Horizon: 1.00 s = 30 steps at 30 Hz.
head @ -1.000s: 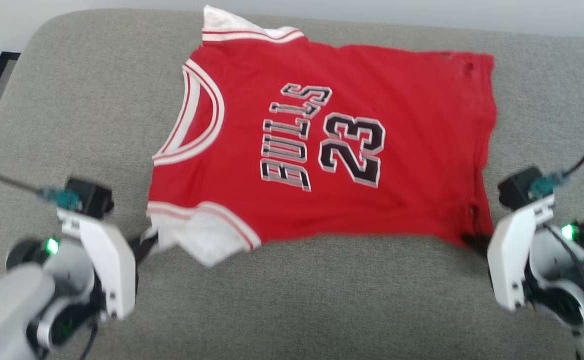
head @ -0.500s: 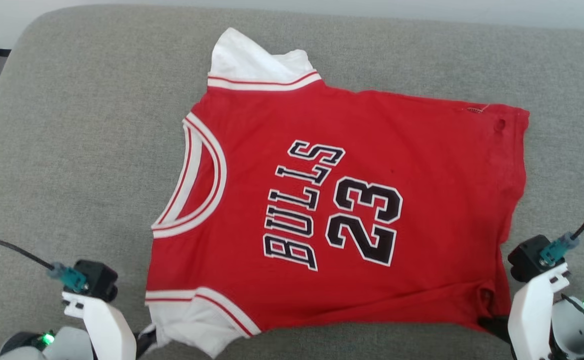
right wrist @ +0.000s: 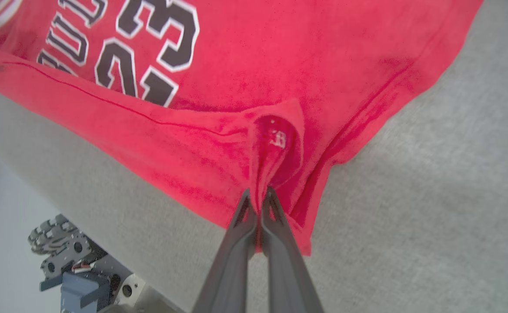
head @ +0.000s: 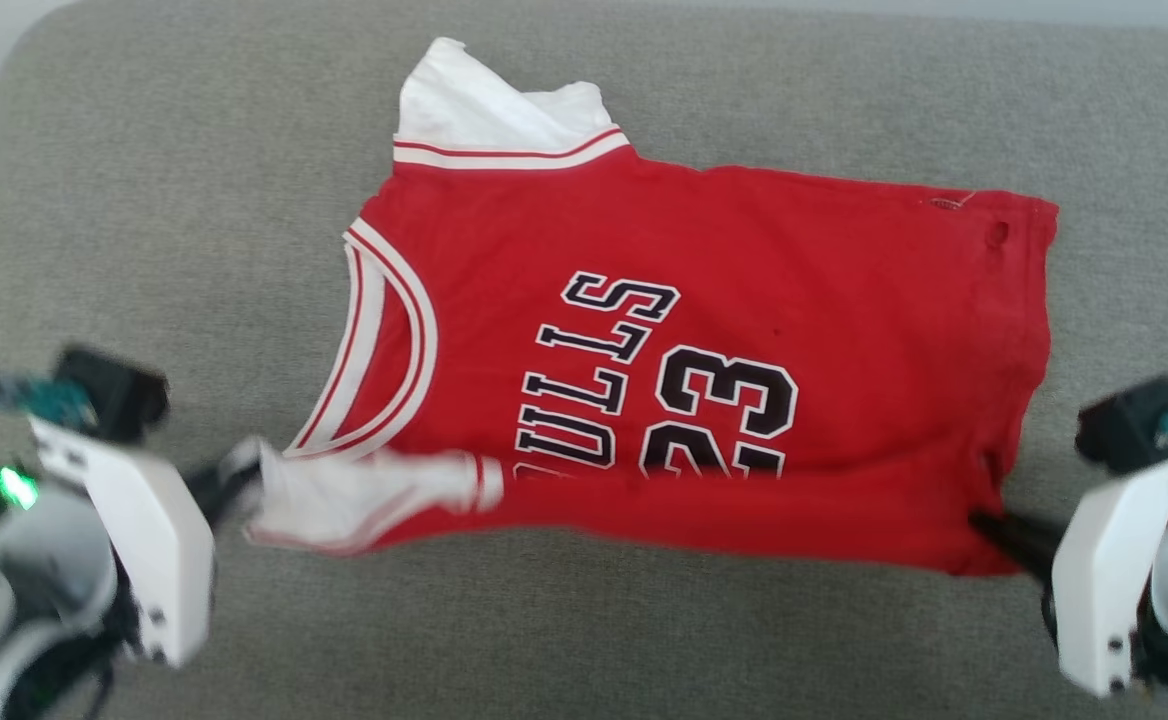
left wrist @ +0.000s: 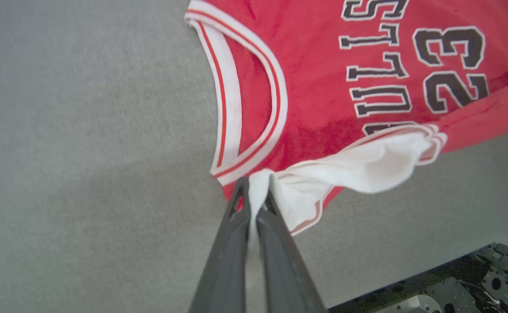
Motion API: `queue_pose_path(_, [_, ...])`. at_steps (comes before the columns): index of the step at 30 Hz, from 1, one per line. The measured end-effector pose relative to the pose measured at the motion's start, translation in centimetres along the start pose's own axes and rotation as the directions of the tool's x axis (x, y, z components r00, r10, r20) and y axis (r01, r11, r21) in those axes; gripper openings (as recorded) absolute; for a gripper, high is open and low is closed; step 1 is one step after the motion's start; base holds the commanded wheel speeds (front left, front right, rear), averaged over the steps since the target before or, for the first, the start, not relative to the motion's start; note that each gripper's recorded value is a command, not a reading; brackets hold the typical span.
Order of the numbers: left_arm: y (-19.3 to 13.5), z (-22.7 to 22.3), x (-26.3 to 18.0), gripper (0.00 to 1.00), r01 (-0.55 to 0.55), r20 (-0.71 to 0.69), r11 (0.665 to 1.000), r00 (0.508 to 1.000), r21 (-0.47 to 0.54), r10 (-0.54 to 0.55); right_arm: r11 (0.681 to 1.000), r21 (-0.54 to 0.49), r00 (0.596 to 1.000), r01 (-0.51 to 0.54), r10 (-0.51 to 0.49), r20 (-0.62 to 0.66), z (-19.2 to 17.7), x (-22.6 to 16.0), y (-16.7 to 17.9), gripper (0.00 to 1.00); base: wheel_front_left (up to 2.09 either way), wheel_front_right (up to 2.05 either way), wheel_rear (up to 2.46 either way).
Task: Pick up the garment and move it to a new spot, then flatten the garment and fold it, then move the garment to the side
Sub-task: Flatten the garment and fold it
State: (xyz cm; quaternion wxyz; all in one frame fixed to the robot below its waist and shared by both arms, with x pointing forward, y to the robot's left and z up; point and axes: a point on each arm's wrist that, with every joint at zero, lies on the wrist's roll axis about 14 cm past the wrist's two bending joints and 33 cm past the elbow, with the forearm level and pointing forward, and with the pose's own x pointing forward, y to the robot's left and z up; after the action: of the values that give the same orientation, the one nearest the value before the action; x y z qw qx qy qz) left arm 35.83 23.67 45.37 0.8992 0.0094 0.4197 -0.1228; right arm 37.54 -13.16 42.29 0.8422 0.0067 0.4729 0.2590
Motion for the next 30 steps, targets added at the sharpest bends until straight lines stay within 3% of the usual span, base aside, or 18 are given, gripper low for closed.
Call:
queue_pose_path(7, [1.7, 6.4, 1.7, 0.0, -0.031, 0.119, 0.99, 0.993, 0.136, 0.014, 0.998, -0.018, 0.985, 0.063, -0.06, 0.164, 5.6, 0.0, -1.5, 0.0, 0.0, 0.0, 0.0])
queue_pose_path(14, [2.5, 10.4, 5.6, 0.0, -0.027, 0.165, 0.976, 0.986, 0.217, -0.009, 0.994, -0.017, 0.978, 0.108, -0.104, 0.18, 7.9, 2.2, -3.5, 0.0, 0.0, 0.0, 0.0])
queue_pose_path(29, [3.8, 6.1, 13.9, 0.0, 0.015, -0.037, 0.992, 0.999, 0.122, -0.011, 0.995, -0.014, 0.993, 0.094, -0.093, 0.075, 6.8, 7.7, -4.5, 0.0, 0.0, 0.0, 0.0])
queue_pose_path(30, [4.2, 6.0, 14.1, 0.41, 0.005, -0.046, 0.995, 0.999, 0.099, 0.0, 0.995, -0.014, 0.993, 0.096, -0.094, 0.071, 6.7, 7.8, -4.5, 0.27, 0.0, 0.0, 0.0])
